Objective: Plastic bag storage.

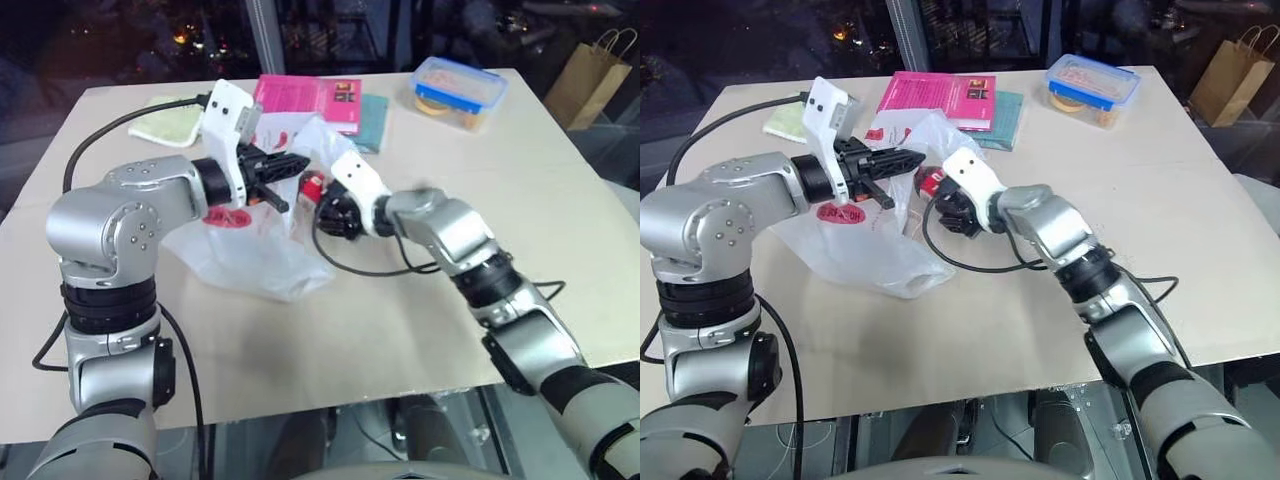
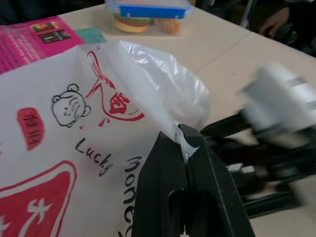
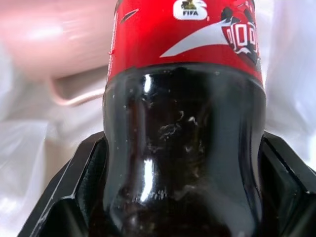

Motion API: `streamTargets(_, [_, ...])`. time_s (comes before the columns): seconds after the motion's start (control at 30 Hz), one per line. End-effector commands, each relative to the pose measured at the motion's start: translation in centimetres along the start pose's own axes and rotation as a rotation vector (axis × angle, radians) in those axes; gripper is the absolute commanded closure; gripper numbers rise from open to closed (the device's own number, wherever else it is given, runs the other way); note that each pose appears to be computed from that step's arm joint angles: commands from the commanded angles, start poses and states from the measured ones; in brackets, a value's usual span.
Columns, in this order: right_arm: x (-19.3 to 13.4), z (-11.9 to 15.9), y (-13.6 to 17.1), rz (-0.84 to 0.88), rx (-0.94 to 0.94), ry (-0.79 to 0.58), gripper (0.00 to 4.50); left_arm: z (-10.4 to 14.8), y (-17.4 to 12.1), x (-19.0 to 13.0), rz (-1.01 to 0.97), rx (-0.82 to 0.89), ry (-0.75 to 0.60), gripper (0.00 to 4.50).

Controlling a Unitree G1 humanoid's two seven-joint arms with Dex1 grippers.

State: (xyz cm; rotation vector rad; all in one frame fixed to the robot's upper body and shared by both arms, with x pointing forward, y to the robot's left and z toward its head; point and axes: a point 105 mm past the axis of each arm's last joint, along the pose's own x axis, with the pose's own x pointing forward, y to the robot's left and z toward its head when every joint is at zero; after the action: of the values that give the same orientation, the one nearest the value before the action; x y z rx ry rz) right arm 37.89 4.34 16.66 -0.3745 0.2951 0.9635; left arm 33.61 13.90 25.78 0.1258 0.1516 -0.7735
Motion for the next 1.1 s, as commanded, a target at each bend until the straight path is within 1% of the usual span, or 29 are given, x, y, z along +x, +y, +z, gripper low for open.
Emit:
streamTargets(0.03, [1.5, 4.1, 0.2, -0.001, -0.097, -0.149, 1.37, 0.8, -1.0, -0.6, -0.009, 0.042, -0.033, 4.50])
streamTargets(0.13, [3.7, 6.8, 1.7, 0.036, -0.053, -0.294, 1.37, 0.0, -1.5, -0.5, 0.001, 0.022, -0.024, 4.50])
streamTargets(0.2, [4.2, 7.3, 2.0, 0.066, -0.004, -0.338, 1.37, -0.4, -1.6, -0.4, 0.014, 0.018, -0.016, 4.50])
streamTargets(0.23, [4.4, 7.5, 2.2, 0.087, 0.012, -0.364, 0.34, -0.6, -1.6, -0.4, 0.022, 0.014, -0.017, 4.50])
streamTargets(0.27, [4.5, 7.5, 2.2, 0.093, 0.028, -0.380, 0.07, -0.7, -1.5, -0.4, 0.028, 0.011, -0.018, 4.50])
streamTargets(0.4, [4.9, 7.9, 2.2, 0.072, 0.052, -0.430, 0.07, -1.2, -1.0, -0.3, 0.051, 0.003, -0.017, 4.50])
streamTargets(0.53, [3.7, 7.2, 1.9, 0.105, -0.059, -0.480, 0.07, -1.5, 0.9, -0.5, 0.124, -0.035, -0.049, 4.50])
streamTargets(0.63, [1.8, 6.4, 1.2, 0.108, -0.140, -0.500, 0.07, -1.3, 1.6, -0.4, 0.134, -0.063, -0.113, 4.50])
streamTargets(0.67, [0.4, 6.0, 1.0, 0.120, -0.125, -0.506, 0.07, -1.3, 2.0, -0.4, 0.155, -0.058, -0.122, 4.50])
streamTargets(0.77, [-3.4, 5.2, 0.9, 0.102, -0.135, -0.492, 0.07, -1.6, 2.7, -0.1, 0.183, -0.034, -0.119, 4.50])
streamTargets(0.83, [-5.2, 4.8, 1.3, 0.090, -0.140, -0.467, 0.07, -1.8, 2.8, 0.1, 0.182, -0.021, -0.120, 4.50])
streamTargets(0.93, [-7.1, 4.2, 1.3, 0.039, -0.127, -0.421, 0.07, -1.9, 2.9, 0.4, 0.175, -0.024, -0.129, 4.50])
streamTargets(1.03, [-7.8, 3.9, 0.3, -0.056, -0.076, -0.393, 0.07, -2.0, 2.6, 0.5, 0.129, -0.055, -0.139, 4.50])
streamTargets(1.1, [-7.4, 3.5, -1.5, -0.153, -0.013, -0.365, 0.00, -1.3, 2.9, 0.0, 0.124, -0.102, -0.181, 4.00])
